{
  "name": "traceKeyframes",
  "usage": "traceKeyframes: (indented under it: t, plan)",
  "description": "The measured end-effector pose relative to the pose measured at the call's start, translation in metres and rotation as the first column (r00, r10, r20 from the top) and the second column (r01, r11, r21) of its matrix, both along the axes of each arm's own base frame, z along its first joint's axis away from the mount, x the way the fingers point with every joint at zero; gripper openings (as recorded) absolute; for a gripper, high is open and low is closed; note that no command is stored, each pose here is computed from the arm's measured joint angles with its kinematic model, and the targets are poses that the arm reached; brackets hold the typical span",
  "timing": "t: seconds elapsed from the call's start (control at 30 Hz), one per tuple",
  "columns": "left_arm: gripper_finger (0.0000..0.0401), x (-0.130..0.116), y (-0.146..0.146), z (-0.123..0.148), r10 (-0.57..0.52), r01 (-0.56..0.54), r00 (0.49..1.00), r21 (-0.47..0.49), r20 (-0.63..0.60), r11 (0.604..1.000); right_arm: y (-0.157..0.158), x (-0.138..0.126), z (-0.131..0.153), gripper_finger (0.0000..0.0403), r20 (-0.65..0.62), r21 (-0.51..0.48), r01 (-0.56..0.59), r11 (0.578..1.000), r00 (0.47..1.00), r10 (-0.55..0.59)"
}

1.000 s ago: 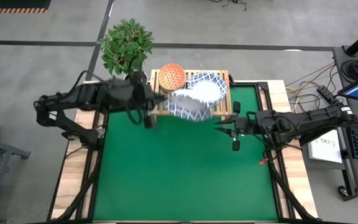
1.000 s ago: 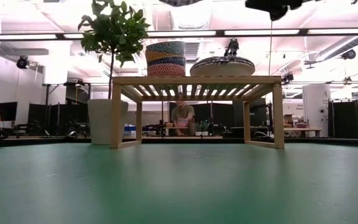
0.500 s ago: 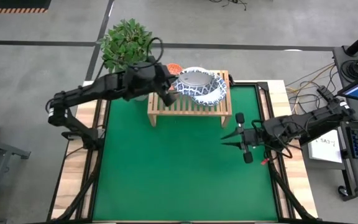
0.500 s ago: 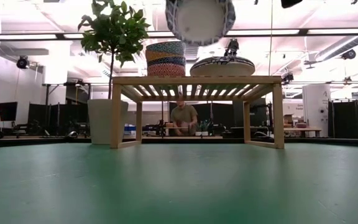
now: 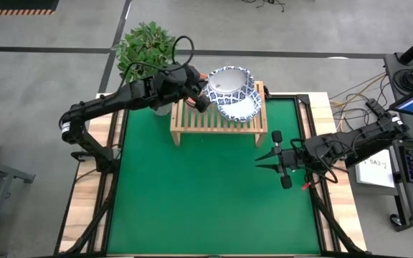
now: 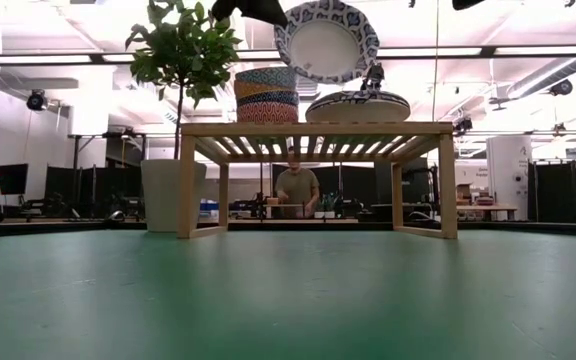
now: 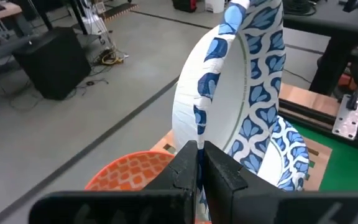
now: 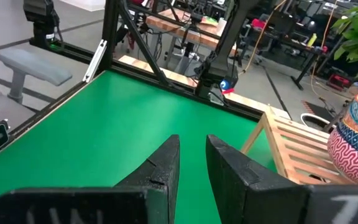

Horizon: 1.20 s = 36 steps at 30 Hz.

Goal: Place and stack bowls onto a shelf
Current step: Stack the white bowl on top of the white bowl on the shelf

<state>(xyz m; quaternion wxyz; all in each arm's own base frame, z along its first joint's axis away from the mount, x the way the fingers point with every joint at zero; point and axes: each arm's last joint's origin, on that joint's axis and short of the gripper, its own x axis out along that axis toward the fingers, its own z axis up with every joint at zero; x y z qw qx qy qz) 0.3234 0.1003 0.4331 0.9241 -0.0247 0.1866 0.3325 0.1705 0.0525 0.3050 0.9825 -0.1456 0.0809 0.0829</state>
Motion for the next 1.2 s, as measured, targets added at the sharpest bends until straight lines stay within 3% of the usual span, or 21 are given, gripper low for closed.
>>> traceKeyframes:
  t: [0.3, 0.87, 1.07, 1.2]
  plan:
    - [0.002, 0.006, -0.001, -0.005, -0.044, 0.048, 0.998, -0.102, 0.045, 0.994, 0.0, 0.0, 0.0, 0.0068, 0.0, 0.001, 0.001, 1.0, 1.0, -0.001]
    - [0.0029, 0.006, -0.001, -0.003, -0.059, 0.062, 0.997, -0.067, 0.044, 0.996, 0.0, 0.0, 0.001, 0.0068, 0.006, 0.002, 0.001, 1.0, 1.0, -0.001]
    - [0.0029, -0.01, -0.017, 0.002, -0.166, 0.164, 0.984, -0.04, -0.069, 0.986, 0.002, 0.008, 0.009, 0.0068, 0.105, 0.082, 0.008, 0.997, 0.994, -0.017]
    - [0.0027, -0.029, -0.036, 0.006, -0.31, 0.306, 0.937, -0.048, -0.163, 0.951, 0.002, 0.018, 0.01, 0.0068, 0.119, 0.171, 0.127, 0.977, 0.982, -0.149]
